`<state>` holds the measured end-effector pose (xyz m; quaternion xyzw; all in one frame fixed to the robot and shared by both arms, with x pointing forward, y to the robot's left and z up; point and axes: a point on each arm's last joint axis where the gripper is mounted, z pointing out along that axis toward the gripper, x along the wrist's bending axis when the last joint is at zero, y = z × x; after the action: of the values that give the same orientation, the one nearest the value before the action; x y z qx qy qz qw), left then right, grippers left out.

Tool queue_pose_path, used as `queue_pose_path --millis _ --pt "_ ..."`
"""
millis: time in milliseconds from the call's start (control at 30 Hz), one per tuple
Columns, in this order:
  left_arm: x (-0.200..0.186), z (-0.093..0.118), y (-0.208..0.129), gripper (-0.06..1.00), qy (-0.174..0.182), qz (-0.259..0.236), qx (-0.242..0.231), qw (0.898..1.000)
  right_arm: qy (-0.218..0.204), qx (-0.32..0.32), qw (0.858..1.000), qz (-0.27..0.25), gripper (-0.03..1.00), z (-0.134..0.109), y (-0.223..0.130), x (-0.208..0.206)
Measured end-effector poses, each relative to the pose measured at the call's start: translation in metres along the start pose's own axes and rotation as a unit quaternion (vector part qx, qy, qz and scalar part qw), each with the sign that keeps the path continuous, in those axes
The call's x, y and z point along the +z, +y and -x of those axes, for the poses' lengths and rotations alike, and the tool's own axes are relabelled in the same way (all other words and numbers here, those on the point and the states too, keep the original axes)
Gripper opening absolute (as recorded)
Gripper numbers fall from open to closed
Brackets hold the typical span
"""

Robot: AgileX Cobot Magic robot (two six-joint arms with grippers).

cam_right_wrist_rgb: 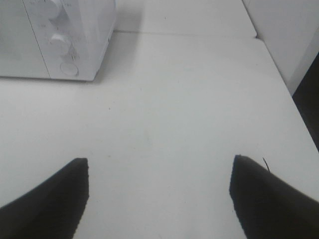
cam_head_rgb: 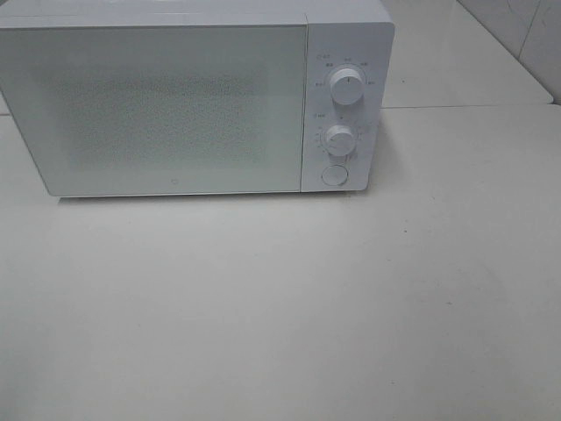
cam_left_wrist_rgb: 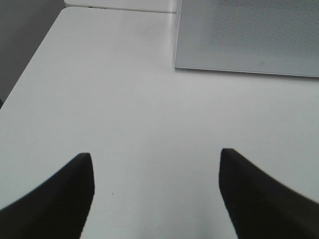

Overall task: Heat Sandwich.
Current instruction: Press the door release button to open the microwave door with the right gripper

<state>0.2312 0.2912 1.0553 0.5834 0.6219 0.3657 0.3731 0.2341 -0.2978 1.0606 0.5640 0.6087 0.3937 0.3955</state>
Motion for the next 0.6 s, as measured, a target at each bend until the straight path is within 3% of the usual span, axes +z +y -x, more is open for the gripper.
queue_pose_path --millis 600 --pt "0.0000 0.0000 0.0000 0.67 0.000 0.000 0.000 1.000 -0.005 -0.002 1.000 -0.006 0.76 0.0008 -0.0021 0.0018"
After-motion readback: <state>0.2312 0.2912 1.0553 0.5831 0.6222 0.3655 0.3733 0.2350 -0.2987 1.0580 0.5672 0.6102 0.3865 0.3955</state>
